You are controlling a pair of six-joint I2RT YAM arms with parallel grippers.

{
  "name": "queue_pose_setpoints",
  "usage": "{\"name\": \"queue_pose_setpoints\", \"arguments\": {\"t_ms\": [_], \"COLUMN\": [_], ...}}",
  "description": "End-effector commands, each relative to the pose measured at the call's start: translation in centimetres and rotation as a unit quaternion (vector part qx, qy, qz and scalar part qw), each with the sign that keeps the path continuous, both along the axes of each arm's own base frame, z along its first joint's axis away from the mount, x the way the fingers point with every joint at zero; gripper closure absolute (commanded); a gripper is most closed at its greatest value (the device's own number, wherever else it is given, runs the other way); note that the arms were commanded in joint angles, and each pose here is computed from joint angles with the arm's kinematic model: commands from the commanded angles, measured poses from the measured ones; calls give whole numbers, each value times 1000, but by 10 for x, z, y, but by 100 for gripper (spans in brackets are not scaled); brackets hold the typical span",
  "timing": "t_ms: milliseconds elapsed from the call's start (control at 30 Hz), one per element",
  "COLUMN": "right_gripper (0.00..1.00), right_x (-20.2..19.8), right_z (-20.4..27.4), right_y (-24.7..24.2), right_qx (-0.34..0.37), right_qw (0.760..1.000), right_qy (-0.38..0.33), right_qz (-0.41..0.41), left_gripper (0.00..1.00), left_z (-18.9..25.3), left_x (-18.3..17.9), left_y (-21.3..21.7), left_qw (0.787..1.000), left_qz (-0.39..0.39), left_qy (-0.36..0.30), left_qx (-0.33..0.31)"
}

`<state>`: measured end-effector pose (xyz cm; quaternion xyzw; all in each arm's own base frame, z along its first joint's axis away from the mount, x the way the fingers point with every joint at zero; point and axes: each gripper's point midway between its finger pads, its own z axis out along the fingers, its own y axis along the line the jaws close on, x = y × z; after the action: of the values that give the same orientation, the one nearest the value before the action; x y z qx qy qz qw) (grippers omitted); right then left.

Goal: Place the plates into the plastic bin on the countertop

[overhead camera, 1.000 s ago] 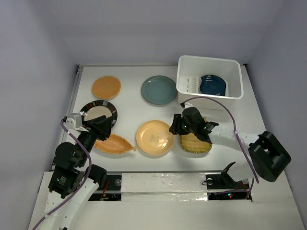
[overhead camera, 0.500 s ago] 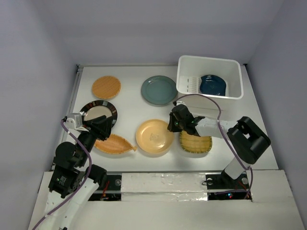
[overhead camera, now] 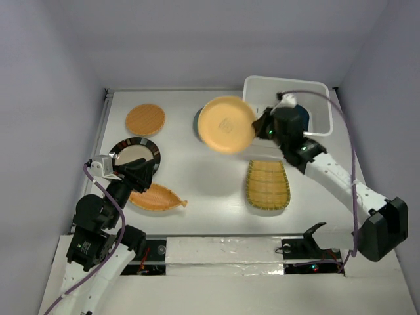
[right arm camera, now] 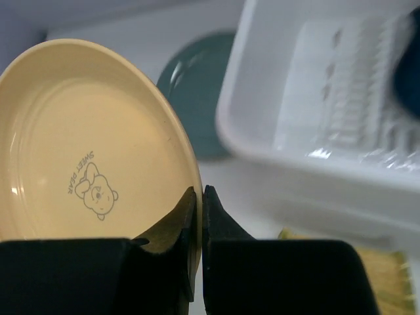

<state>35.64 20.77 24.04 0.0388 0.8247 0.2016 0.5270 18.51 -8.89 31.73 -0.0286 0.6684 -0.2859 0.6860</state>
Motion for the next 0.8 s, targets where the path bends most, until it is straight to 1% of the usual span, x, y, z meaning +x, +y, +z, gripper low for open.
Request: {"name": "queue_pose_setpoints", "arguments": {"t_ms": [0,133,233,300,333,367,467,500,533,567,633,667,700,733,767], "right_gripper": [100,100,100,100,100,100,100,98,92,79,63,57,47,45,42], "right_x": [54,102,129,139,142,143,146,146,146,145,142,140,139,136,131], "right_z": [48,48,28,9,3,-3,-20,-23,-25,-26,-24,-18,-12,-8,11], "right_y": [-88,-151,-182,-191,-192,-203,-209,-209,-209,-210,-216,-217,-217,-217,-216], "right_qx": [-5,-25,-56,-71,-75,-77,-82,-83,-84,-83,-79,-75,-72,-71,-62], "right_qw": [991,979,969,966,965,963,960,960,960,959,957,957,957,958,959], "right_qy": [-52,-28,10,39,46,54,72,74,76,73,69,60,55,52,32], "right_qz": [-120,-200,-240,-244,-245,-253,-257,-256,-258,-261,-272,-274,-275,-274,-275], "left_gripper": [63,63,63,63,63,63,63,63,63,63,63,63,63,63,63], "left_z": [15,16,17,17,17,17,17,17,18,18,17,17,17,16,17], "left_x": [-3,-4,-5,-5,-5,-5,-6,-6,-6,-7,-7,-7,-7,-6,-7], "left_y": [-2,0,1,1,1,1,1,1,2,0,2,2,2,2,2], "left_qw": [1000,1000,1000,1000,1000,1000,999,999,999,999,999,1000,999,1000,999], "left_qz": [-8,-4,-2,-3,-3,-3,-4,-3,-2,-6,-2,-2,-2,-3,-2], "left_qy": [-23,-25,-27,-27,-27,-28,-29,-29,-30,-29,-28,-28,-28,-27,-28], "left_qx": [-10,-11,-13,-13,-13,-14,-13,-14,-14,-14,-14,-14,-14,-14,-14]}}
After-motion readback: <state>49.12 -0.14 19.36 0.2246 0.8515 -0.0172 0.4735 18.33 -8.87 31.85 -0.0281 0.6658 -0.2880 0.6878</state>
